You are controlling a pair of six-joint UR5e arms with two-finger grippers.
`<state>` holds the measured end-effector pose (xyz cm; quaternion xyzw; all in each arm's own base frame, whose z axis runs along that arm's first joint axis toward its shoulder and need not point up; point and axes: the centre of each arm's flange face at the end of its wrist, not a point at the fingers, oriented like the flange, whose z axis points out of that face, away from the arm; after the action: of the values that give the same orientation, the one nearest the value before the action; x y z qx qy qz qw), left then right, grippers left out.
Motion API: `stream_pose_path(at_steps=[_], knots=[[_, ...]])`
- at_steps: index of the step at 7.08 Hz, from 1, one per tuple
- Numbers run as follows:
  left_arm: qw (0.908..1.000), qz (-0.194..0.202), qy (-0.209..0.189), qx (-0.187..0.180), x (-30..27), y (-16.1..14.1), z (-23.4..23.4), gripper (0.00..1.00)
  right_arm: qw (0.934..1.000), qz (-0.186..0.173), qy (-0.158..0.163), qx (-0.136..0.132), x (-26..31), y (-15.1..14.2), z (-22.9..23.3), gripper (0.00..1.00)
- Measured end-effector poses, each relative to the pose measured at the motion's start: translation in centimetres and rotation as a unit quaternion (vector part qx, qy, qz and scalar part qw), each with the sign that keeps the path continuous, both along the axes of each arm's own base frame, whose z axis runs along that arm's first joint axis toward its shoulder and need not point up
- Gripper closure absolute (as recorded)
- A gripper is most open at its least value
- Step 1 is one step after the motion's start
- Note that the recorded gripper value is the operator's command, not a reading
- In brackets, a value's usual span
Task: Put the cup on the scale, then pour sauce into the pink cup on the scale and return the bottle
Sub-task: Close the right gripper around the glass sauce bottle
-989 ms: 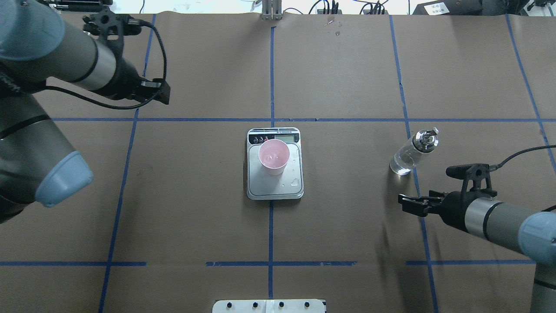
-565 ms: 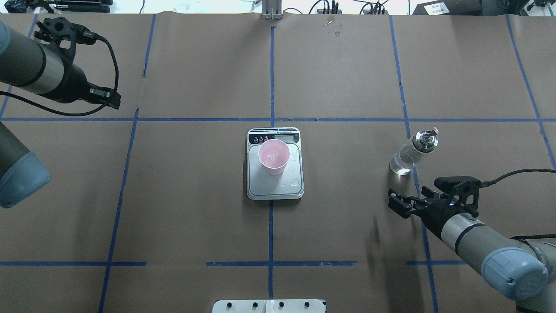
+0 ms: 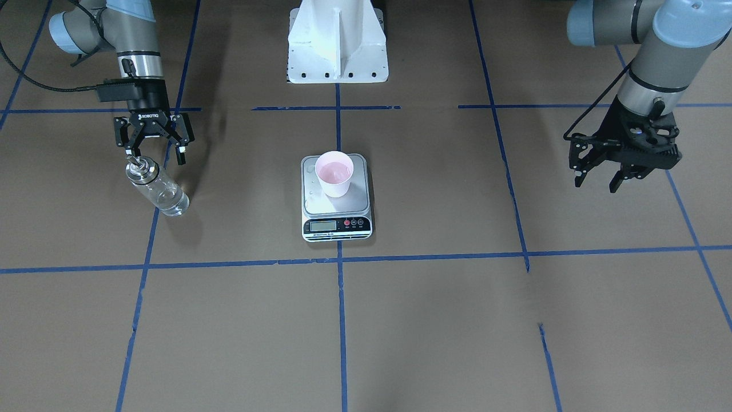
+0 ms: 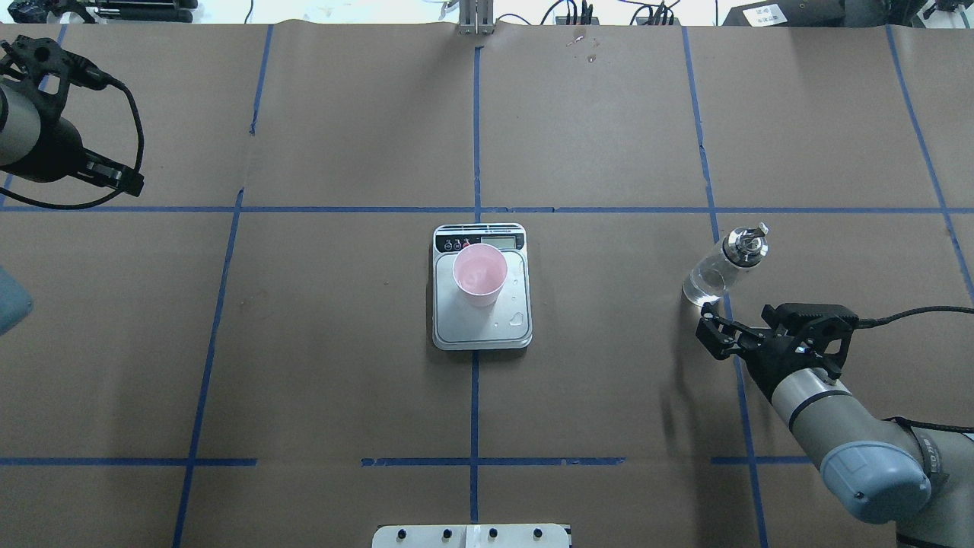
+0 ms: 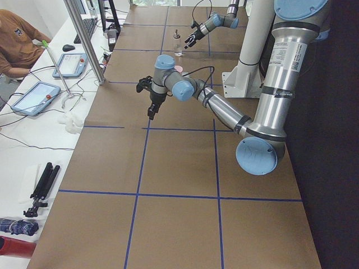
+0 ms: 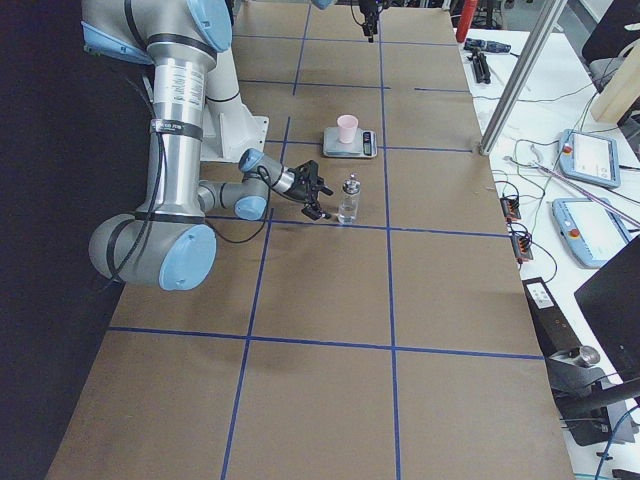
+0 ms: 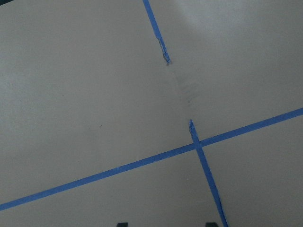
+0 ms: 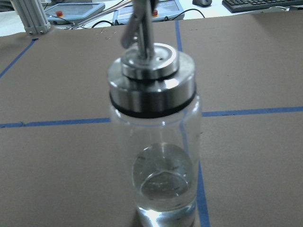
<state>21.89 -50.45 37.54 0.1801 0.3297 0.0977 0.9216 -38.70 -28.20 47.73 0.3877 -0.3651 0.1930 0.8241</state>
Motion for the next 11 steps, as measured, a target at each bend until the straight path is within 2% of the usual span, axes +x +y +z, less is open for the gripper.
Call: stream_pose_path(at_steps=[4, 6, 10, 11], knots=[[1.0, -0.001, 0.001, 0.0, -0.1, 0.1, -0.1, 0.35, 0.998, 0.052, 0.014, 0.033, -3.1, -1.6, 0.9, 0.0], [1.0, -0.002, 0.002, 0.0, -0.1, 0.1, -0.2, 0.34, 0.9969, 0.062, 0.023, 0.044, -3.3, -1.8, 1.0, 0.01], [1.0, -0.003, 0.006, 0.002, -0.3, 0.4, -0.7, 0.33, 0.9916, 0.079, 0.065, 0.08, -4.5, -2.3, 1.8, 0.04], [1.0, -0.003, 0.008, 0.003, -0.3, 0.4, -0.9, 0.33, 0.9907, 0.081, 0.067, 0.087, -5.2, -2.6, 1.2, 0.03]])
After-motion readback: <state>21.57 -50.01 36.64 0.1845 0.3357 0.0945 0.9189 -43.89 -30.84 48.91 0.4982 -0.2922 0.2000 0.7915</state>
